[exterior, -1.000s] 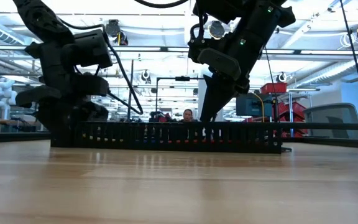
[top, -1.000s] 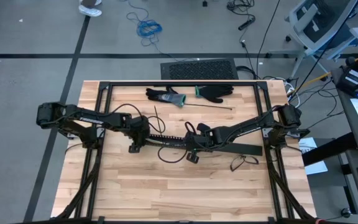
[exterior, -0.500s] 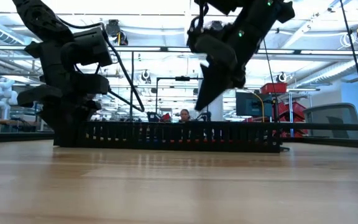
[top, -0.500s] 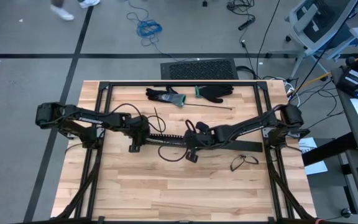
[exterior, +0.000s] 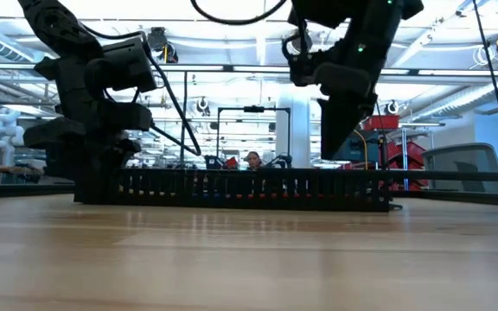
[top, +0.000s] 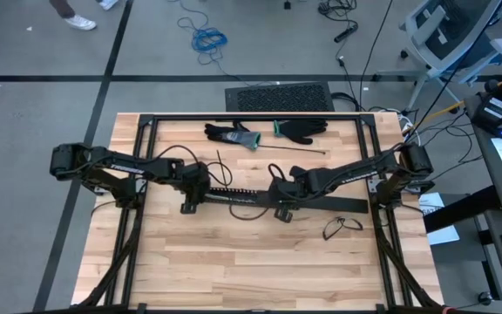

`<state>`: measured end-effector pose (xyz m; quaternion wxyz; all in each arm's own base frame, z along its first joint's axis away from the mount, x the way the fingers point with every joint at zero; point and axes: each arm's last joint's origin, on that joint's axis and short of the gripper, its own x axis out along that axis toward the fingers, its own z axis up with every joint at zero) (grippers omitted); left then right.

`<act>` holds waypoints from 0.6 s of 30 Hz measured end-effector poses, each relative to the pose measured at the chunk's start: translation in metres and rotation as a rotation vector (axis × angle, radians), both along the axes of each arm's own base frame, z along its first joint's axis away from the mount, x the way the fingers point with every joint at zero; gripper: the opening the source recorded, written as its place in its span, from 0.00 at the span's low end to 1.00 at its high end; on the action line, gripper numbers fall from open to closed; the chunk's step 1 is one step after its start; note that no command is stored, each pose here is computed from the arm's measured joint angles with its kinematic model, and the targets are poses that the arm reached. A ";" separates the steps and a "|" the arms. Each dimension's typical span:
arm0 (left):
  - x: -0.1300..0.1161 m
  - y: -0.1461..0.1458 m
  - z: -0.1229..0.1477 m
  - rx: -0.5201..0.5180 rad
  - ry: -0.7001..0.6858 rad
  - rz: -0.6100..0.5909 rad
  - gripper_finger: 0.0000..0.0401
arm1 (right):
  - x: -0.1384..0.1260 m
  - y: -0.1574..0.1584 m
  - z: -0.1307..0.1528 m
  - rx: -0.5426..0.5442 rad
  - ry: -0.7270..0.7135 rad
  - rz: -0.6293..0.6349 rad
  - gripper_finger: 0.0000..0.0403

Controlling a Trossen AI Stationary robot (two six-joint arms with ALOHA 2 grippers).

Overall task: Ziptie cables
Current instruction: Close the black cable duct

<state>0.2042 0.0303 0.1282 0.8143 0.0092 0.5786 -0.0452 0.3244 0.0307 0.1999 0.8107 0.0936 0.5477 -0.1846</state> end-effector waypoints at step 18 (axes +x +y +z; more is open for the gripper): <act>0.003 -0.010 0.000 0.037 -0.018 -0.035 0.53 | 0.005 0.003 0.001 -0.022 -0.048 0.026 0.00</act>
